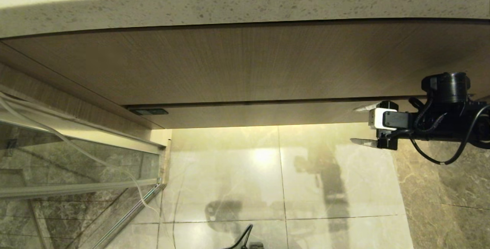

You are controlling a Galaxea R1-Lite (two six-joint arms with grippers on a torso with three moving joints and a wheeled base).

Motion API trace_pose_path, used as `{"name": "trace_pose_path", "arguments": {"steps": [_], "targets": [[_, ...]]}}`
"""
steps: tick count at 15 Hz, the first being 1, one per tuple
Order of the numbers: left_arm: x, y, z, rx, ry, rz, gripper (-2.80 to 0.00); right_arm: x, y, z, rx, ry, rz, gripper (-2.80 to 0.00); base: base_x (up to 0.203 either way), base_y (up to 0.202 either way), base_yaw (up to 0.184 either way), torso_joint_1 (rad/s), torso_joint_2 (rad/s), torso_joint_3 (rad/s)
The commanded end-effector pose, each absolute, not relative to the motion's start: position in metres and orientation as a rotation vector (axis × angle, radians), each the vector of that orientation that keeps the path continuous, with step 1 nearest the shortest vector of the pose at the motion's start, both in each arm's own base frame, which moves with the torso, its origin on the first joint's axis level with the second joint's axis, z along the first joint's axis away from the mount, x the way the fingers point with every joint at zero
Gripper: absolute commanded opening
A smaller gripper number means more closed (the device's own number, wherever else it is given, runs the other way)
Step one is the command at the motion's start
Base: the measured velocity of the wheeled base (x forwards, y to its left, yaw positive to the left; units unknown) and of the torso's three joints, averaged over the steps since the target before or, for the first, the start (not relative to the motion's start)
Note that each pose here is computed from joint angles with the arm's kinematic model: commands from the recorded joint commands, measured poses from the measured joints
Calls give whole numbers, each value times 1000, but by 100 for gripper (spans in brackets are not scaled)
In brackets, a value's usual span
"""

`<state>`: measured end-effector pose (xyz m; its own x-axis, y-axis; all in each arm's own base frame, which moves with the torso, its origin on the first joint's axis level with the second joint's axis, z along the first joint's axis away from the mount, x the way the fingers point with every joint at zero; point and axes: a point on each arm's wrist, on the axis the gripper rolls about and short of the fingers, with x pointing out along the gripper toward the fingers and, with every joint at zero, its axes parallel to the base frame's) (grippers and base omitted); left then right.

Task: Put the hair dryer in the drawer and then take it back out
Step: Pull open the drawer

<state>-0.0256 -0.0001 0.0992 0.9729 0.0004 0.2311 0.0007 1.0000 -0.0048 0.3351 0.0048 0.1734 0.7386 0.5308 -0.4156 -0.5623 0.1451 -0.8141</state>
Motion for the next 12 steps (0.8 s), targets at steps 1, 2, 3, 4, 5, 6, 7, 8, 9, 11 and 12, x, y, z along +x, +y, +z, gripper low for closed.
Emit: {"name": "trace_pose_path", "arguments": {"steps": [1,2,3,4,5,6,7,8,9,11,12], "targets": [[-22,0,88,-4,-195,1,-280,331,5,175,-1197,23,787,0,0,0,0,0,0,0],[-22,0,88,-6,-195,1,-280,330,5,176,-1199,21,787,0,0,0,0,0,0,0],[-22,0,88,-6,-195,1,-280,329,8,177,-1201,15,793,0,0,0,0,0,0,0],[-22,0,88,-6,-195,1,-280,329,11,177,-1205,12,796,0,0,0,0,0,0,0],[-22,0,88,-6,-195,1,-280,329,13,178,-1213,18,788,0,0,0,0,0,0,0],[-22,0,88,-5,-195,1,-280,328,15,177,-1225,37,776,0,0,0,0,0,0,0],[-22,0,88,-6,-195,1,-280,328,17,176,-1240,67,752,0,0,0,0,0,0,0],[-22,0,88,-6,-195,1,-280,327,22,177,-1244,89,731,0,0,0,0,0,0,0],[-22,0,88,-6,-195,1,-280,326,28,178,-1230,102,725,0,0,0,0,0,0,0],[-22,0,88,-6,-195,1,-280,327,33,177,-1236,94,724,0,0,0,0,0,0,0],[-22,0,88,-6,-195,1,-280,328,36,179,-1245,89,704,0,0,0,0,0,0,0]]}}
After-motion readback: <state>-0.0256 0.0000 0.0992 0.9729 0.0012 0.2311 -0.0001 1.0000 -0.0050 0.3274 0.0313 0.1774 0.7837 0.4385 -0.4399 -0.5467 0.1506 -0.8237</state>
